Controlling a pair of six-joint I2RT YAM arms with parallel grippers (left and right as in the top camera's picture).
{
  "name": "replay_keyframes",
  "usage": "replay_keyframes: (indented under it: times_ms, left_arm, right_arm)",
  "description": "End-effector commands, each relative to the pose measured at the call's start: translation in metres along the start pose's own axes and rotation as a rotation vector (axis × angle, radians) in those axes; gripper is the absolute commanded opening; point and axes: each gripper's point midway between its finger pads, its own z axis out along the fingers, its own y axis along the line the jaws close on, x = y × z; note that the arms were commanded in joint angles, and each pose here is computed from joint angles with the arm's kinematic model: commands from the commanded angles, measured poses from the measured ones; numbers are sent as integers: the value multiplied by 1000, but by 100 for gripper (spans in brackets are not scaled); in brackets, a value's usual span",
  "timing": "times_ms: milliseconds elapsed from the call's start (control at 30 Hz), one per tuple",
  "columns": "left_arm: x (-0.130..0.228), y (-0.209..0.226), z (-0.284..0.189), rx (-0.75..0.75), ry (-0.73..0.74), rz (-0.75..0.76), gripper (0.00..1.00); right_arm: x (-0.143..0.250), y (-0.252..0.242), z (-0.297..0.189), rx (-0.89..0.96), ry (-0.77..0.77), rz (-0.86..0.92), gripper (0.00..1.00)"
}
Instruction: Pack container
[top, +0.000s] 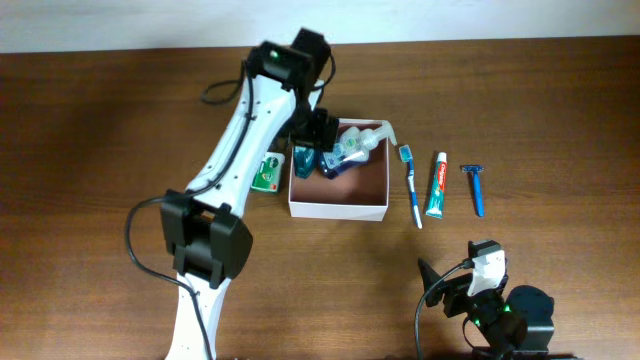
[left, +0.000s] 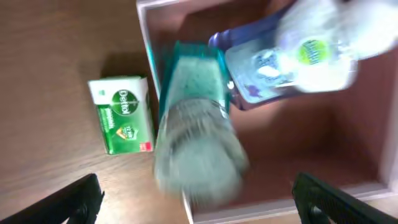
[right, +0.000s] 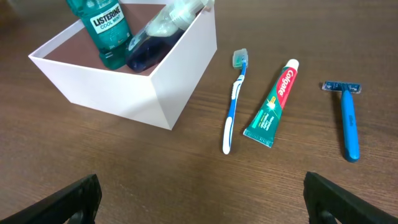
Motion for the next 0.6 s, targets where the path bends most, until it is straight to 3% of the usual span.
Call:
replay_keyframes:
  times_ms: [0,167,267,367,567]
  left_arm:
    - [-7,-14,-47,70,-92,8,99]
    - [-19,-52,-76,264,-181,49,99]
    - [-35,-63,-72,260,-243,77,99]
    - [-43,-80,-52,241,-242,108,91]
    - [-42,-95,-13,89,-220,163,89]
  right_arm:
    - [1,1,0,-7,-1,10,99]
    - [1,1,0,-7,-1,10,99]
    - [1,1,0,-7,-1,10,99]
    - [1,1,0,-7,-1,10,99]
    - [1,1,0,-7,-1,10,99]
